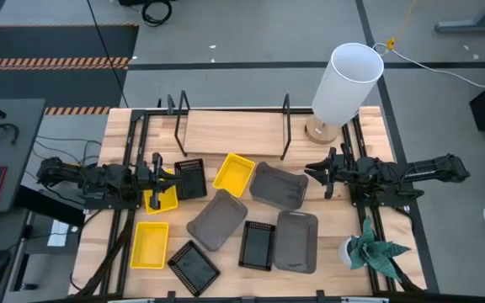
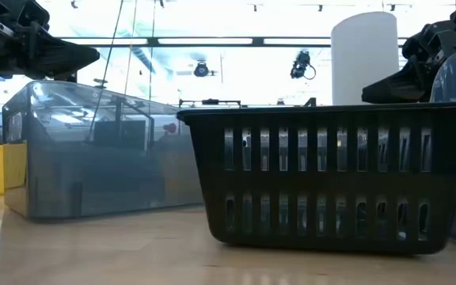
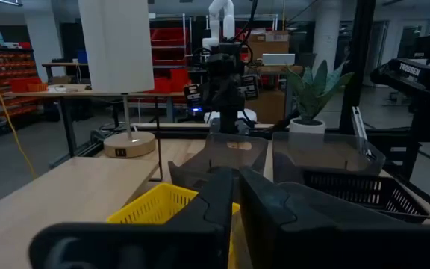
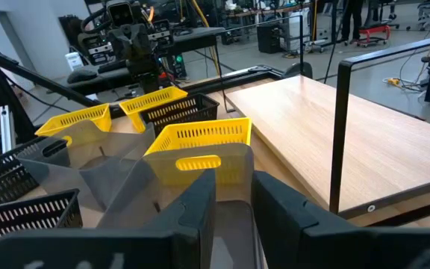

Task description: Stack baskets on shelf by color

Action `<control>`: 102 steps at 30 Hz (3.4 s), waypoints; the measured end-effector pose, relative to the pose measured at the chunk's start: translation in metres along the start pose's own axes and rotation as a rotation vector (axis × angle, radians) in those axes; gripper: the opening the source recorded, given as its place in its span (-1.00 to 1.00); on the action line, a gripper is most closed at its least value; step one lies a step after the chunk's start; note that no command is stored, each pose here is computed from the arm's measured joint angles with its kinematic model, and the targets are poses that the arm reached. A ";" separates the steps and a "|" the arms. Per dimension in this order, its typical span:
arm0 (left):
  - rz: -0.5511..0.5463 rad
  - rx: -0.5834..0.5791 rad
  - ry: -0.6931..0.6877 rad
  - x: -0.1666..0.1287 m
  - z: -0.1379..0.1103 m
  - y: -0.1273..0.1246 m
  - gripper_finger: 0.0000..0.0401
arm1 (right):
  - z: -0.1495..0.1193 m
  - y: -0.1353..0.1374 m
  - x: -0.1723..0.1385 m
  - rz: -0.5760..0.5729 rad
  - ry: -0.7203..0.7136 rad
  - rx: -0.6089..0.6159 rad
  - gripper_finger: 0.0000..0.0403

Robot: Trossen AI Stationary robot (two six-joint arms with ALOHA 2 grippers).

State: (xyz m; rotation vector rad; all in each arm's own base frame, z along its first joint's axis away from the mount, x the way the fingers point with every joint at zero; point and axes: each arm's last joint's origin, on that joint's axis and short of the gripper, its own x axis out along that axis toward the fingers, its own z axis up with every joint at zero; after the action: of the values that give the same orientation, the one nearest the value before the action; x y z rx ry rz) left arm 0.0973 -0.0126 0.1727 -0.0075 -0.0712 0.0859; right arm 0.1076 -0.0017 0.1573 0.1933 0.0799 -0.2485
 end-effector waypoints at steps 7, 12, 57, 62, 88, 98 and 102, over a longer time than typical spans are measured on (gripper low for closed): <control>0.000 0.000 0.000 0.000 0.000 0.000 -0.80 | 0.000 0.000 0.000 0.000 0.000 0.000 -0.54; 0.000 0.000 0.000 0.000 0.000 0.000 -0.82 | 0.000 0.000 0.000 0.000 0.000 0.000 -0.54; -0.143 -0.515 0.199 0.006 0.026 -0.008 -0.97 | 0.000 0.000 0.000 0.000 0.000 0.000 -0.54; -0.185 -0.519 0.455 0.015 0.040 -0.020 -0.97 | 0.000 0.000 0.000 0.000 0.000 0.000 -0.54; -0.307 -0.553 1.092 0.023 0.064 -0.111 -0.74 | 0.000 0.000 0.000 0.000 0.000 0.000 -0.54; -0.377 -0.754 1.231 0.003 0.047 -0.174 -0.92 | 0.000 0.000 0.000 0.000 0.000 0.000 -0.54; -0.326 -0.705 1.297 -0.009 0.030 -0.189 -0.98 | 0.000 0.000 0.000 0.000 0.000 0.000 -0.54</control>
State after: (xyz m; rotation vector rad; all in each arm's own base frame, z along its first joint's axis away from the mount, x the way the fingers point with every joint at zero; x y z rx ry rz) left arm 0.1026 -0.2013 0.2045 -0.7470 1.1949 -0.2841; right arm 0.1076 -0.0017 0.1573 0.1930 0.0798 -0.2487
